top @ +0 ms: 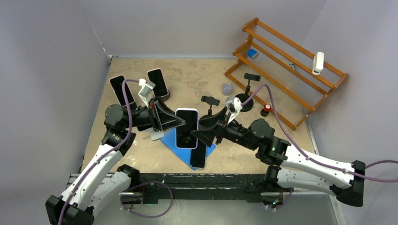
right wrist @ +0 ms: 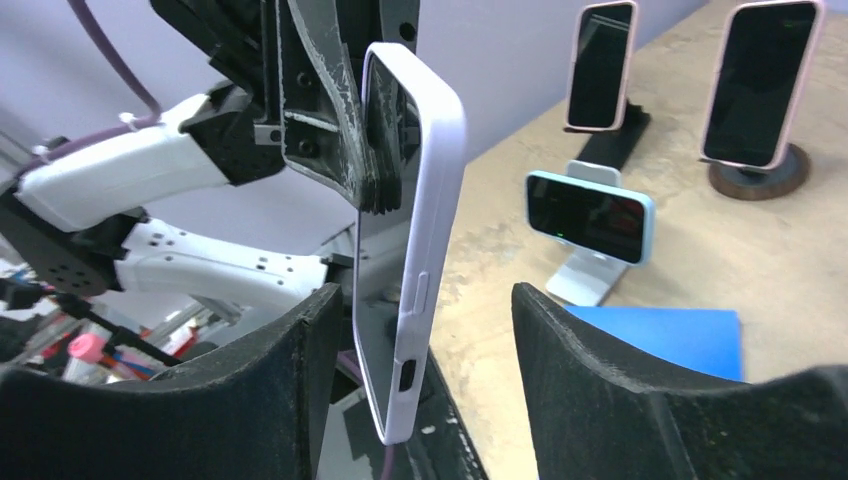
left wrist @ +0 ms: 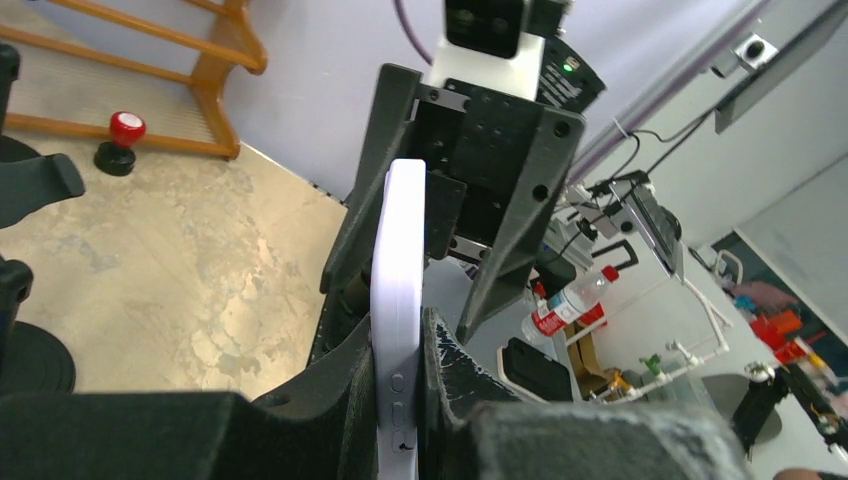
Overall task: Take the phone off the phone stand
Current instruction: Place the phone at the center of the board.
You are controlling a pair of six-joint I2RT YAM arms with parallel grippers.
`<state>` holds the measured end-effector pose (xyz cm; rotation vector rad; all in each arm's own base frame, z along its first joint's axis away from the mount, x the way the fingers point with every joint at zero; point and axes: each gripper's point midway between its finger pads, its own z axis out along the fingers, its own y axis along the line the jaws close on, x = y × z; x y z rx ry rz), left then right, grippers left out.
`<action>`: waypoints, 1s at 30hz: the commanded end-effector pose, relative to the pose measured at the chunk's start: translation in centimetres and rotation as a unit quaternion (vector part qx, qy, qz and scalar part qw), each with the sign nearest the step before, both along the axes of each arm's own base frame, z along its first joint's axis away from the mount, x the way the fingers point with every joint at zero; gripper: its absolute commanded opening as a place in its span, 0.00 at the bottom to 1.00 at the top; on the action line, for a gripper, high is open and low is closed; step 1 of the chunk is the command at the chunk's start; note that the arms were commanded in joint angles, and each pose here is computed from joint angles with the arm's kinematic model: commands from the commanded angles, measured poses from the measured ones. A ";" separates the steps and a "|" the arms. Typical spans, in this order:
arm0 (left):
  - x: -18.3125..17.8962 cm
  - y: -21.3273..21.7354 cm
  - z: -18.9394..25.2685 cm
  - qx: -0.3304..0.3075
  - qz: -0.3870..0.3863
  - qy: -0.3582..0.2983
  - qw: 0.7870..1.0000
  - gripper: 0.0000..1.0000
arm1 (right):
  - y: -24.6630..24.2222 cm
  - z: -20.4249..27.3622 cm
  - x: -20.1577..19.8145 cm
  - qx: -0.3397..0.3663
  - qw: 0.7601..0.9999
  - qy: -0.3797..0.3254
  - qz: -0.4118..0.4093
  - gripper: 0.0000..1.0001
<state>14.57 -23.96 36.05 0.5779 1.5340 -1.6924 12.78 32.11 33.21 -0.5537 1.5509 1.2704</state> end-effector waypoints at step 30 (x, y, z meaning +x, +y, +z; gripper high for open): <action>-1.8 0.5 0.5 -0.014 -0.015 -0.079 0.997 0.00 | 3.1 3.5 -3.2 0.143 0.983 0.004 0.116 0.08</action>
